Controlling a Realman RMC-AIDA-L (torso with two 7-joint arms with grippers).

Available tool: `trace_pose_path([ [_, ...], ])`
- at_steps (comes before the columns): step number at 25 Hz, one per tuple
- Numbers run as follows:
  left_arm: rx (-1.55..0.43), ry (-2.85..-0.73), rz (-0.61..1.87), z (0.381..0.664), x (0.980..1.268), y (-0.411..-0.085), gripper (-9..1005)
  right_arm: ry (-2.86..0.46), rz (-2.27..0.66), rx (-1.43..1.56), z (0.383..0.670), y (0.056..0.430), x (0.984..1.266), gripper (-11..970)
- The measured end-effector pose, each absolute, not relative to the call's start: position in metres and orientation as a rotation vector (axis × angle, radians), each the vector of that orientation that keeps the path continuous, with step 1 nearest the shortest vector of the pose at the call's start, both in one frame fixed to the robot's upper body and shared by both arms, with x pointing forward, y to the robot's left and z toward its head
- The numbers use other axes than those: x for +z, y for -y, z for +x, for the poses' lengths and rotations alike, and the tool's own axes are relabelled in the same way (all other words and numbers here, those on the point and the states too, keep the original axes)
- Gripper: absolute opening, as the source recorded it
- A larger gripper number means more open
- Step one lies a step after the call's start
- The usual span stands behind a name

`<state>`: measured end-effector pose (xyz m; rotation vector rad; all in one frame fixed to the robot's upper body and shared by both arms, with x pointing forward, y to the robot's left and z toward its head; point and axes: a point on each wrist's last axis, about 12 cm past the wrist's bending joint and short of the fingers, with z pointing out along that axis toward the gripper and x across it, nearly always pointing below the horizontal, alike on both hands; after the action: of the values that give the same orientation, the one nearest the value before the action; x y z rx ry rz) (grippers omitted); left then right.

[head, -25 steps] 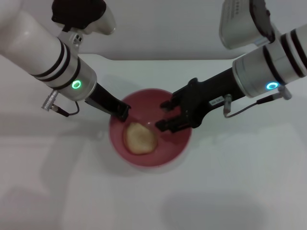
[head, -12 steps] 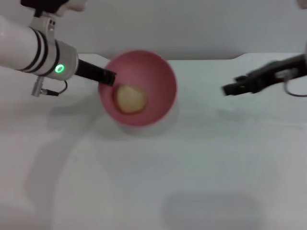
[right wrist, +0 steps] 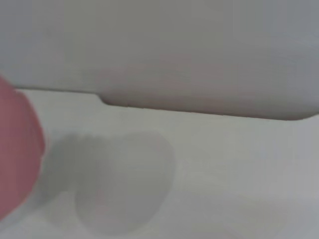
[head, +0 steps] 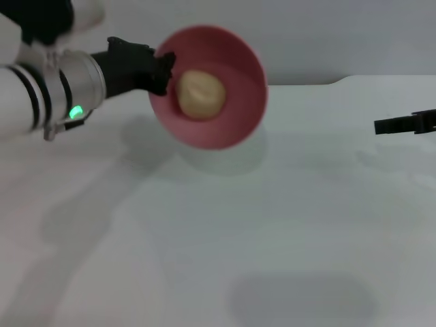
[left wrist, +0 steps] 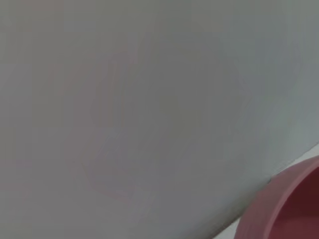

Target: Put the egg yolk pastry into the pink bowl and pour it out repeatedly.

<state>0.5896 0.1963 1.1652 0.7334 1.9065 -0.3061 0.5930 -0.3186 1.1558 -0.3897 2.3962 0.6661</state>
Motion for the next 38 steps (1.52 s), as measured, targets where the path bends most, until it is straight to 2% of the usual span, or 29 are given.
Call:
trace_pose_path([
  [1, -0.241, -1.831, 0.805, 0.578, 1.158, -0.187, -2, -2.396, -0.382, 0.667, 0.592, 0.32, 1.155, 491],
  [8, -0.132, -1.663, 0.9, 0.559, 1.14, -0.152, -1, -2.401, -0.366, 0.673, 0.591, 0.321, 1.151, 490],
  [14, 0.057, -1.44, 1.054, 0.542, 1.119, -0.122, -1, -2.405, -0.356, 0.672, 0.59, 0.323, 1.15, 490],
  [19, 0.313, -1.146, 1.071, 0.527, 1.1, -0.114, -2, -2.412, -0.343, 0.681, 0.587, 0.324, 1.147, 490],
  [23, 0.486, -1.008, 1.07, 0.522, 1.096, -0.116, -2, -2.416, -0.338, 0.685, 0.586, 0.324, 1.145, 490],
  [32, 0.593, -0.956, 1.122, 0.523, 1.092, -0.118, -1, -2.437, -0.311, 0.719, 0.584, 0.323, 1.138, 490],
  [34, 0.562, -1.023, 1.046, 0.528, 1.097, -0.121, -1, -2.436, -0.321, 0.72, 0.585, 0.321, 1.139, 491],
  [38, 0.419, -1.284, 0.795, 0.549, 1.12, -0.137, -1, -2.434, -0.345, 0.722, 0.588, 0.318, 1.14, 491],
])
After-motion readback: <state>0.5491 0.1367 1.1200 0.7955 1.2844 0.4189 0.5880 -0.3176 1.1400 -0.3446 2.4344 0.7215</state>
